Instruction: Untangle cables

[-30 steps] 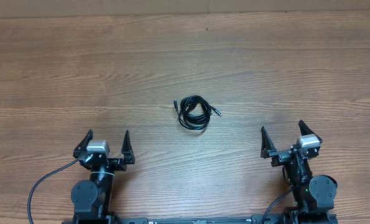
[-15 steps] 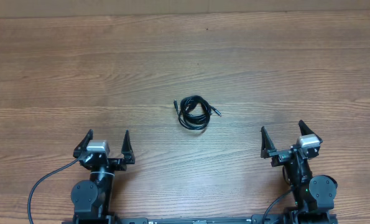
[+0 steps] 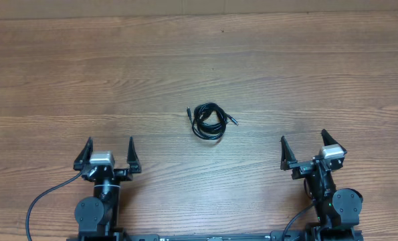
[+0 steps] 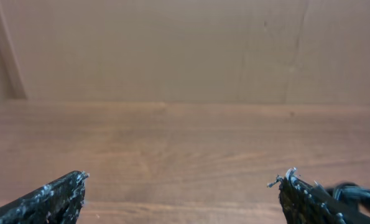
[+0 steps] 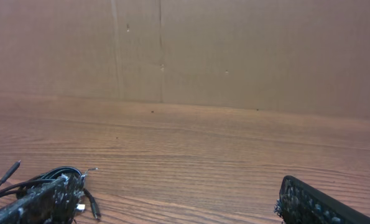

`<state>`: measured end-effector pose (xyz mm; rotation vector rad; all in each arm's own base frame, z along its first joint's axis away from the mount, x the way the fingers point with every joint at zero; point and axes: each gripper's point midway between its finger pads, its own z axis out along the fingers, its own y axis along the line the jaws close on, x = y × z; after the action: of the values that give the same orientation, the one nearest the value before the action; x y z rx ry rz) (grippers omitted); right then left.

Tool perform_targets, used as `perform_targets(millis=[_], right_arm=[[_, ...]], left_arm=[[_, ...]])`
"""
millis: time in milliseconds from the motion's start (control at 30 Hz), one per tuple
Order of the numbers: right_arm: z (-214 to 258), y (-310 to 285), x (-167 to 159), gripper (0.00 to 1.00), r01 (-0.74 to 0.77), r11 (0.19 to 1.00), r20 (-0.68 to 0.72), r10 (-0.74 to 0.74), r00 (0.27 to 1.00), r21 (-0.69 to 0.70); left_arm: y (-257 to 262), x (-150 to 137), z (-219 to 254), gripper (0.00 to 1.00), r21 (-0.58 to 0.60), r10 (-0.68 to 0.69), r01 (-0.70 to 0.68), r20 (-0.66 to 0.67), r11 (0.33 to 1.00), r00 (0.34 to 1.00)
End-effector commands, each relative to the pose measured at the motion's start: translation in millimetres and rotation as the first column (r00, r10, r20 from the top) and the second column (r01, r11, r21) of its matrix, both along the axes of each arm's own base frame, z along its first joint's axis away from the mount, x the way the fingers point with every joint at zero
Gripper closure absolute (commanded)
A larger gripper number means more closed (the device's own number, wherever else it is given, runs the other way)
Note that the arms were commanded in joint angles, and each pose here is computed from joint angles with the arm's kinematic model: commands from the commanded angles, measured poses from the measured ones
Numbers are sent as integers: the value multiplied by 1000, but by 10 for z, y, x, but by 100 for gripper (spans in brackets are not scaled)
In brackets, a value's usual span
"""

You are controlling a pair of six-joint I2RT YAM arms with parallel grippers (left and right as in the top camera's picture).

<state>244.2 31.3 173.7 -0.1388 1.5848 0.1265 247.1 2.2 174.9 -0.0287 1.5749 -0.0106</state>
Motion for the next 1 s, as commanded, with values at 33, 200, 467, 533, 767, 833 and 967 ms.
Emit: perform_targets(millis=[33,200,467,533,767,833,967], right_arm=[[-15,-5,1,0,5,1000,6,-5,1000,-1],[-15,-5,1,0,5,1000,6,-5,1000,-1],[-15,-5,1,0,5,1000,6,-5,1000,-1],[-14,-5,1,0,5,1000,6,-5,1000,-1],[-14,-5,1,0,5,1000,6,-5,1000,-1],[-14,-5,1,0,5,1000,6,-5,1000,-1],[-14,-5,1,0,5,1000,6,-5,1000,-1]], left_arm=[[-159,-10,102,0,21,-94,93,46,995,994],[-562,-116,322,0,119,-328,315,122,942,937],[-674,-213,519,1,55,-393,391,41,919,919],[-670,-204,529,1,16,-391,391,-3,920,921],[-704,-139,677,0,-86,-411,402,-179,912,894],[-720,-115,754,0,-119,-420,403,-236,907,876],[-777,-75,920,0,-180,-453,416,-336,892,826]])
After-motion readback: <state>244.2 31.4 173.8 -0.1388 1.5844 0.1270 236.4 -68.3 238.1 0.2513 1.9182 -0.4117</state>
